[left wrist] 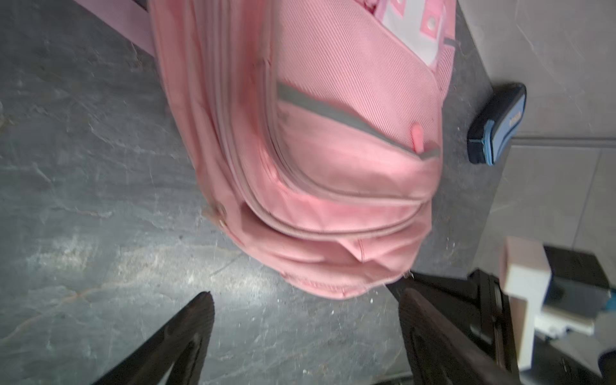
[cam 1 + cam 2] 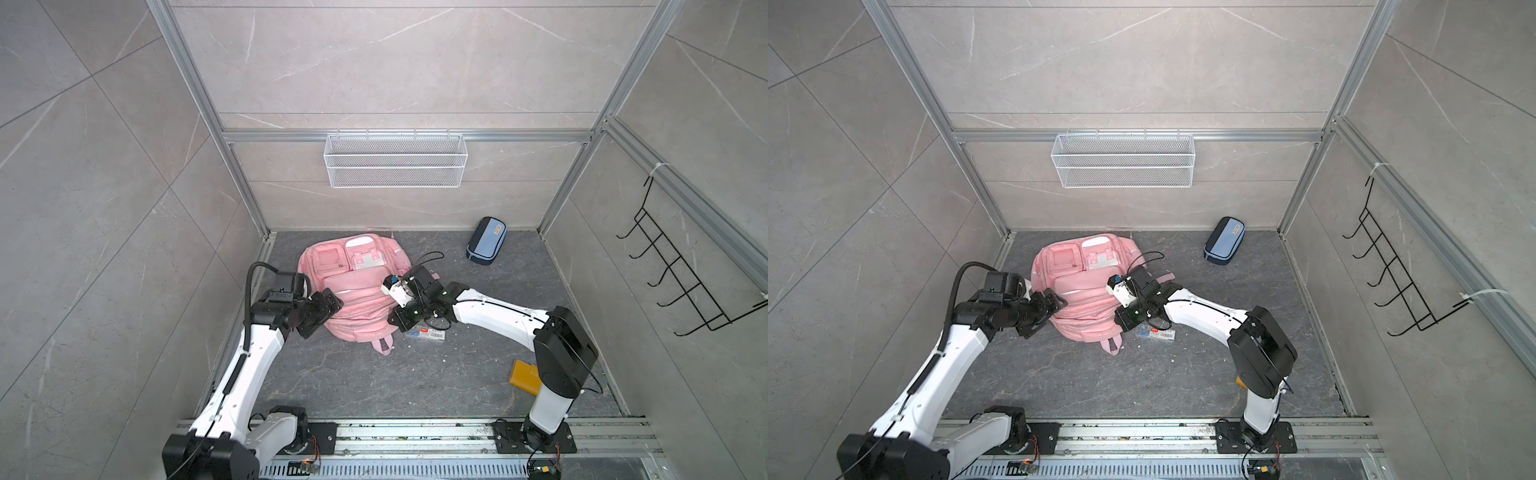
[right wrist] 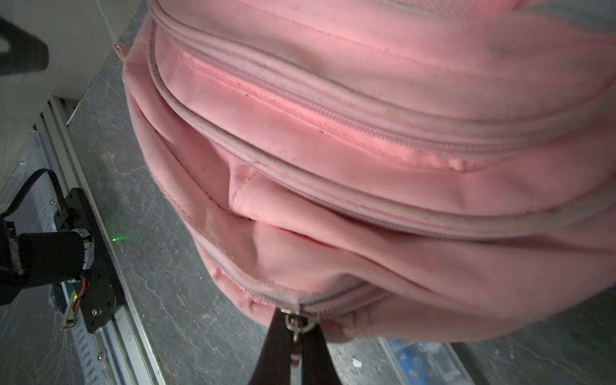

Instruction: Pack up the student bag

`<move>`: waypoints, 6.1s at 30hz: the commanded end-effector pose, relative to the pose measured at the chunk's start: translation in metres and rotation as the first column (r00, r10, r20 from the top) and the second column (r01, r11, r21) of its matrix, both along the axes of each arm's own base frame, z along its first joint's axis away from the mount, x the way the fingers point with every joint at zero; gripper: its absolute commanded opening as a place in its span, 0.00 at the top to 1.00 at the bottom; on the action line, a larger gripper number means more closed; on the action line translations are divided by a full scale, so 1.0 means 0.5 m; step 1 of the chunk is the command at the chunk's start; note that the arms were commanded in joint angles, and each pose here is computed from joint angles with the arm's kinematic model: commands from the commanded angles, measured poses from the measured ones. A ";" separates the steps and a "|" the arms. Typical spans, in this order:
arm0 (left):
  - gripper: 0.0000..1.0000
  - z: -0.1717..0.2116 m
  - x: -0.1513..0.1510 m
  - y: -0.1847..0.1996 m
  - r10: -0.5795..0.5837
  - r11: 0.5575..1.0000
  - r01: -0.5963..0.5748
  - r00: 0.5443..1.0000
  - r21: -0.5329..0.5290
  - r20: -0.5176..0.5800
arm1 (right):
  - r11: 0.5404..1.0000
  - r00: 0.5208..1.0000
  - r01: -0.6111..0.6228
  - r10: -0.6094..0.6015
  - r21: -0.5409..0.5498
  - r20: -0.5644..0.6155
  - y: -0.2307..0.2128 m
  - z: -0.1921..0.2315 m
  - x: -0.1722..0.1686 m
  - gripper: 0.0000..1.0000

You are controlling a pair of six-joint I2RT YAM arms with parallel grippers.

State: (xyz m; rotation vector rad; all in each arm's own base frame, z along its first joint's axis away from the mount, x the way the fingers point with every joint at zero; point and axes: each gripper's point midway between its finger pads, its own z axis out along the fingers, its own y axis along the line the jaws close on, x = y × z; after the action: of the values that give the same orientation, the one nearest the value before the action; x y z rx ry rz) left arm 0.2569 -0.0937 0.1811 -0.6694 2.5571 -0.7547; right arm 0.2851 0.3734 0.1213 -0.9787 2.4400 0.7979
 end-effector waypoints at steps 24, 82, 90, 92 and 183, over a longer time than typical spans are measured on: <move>1.00 -0.127 0.053 -0.094 0.113 0.977 -0.130 0.988 -0.167 -0.109 | 0.990 0.999 -0.043 0.045 0.133 -0.013 0.077 0.050 -0.062 1.00; 0.37 -0.052 -0.071 -0.007 -0.201 0.976 0.205 0.978 0.068 -0.050 | 0.939 0.915 -0.302 0.334 -0.165 0.227 -0.088 0.049 0.136 0.40; 0.37 -0.021 -0.043 -0.040 -0.205 0.978 0.204 0.979 -0.032 -0.016 | 0.895 0.890 -0.403 0.432 -0.190 0.146 -0.085 -0.028 0.137 0.42; 0.37 -0.018 -0.039 -0.045 -0.199 0.979 0.198 0.980 -0.053 -0.013 | 0.889 0.886 -0.411 0.442 -0.202 0.144 -0.086 -0.034 0.146 0.42; 0.82 -0.200 0.137 -0.194 -0.734 0.216 0.669 0.591 0.711 -0.333 | 0.982 0.996 -0.067 0.077 -0.177 0.048 -0.166 -0.055 0.195 1.00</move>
State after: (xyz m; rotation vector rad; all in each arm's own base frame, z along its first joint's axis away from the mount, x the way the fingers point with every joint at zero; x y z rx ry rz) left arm 0.2995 -0.1990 0.0704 1.0315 2.6903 0.1646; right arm 0.3839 0.2951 0.0691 -1.1448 2.4999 0.5783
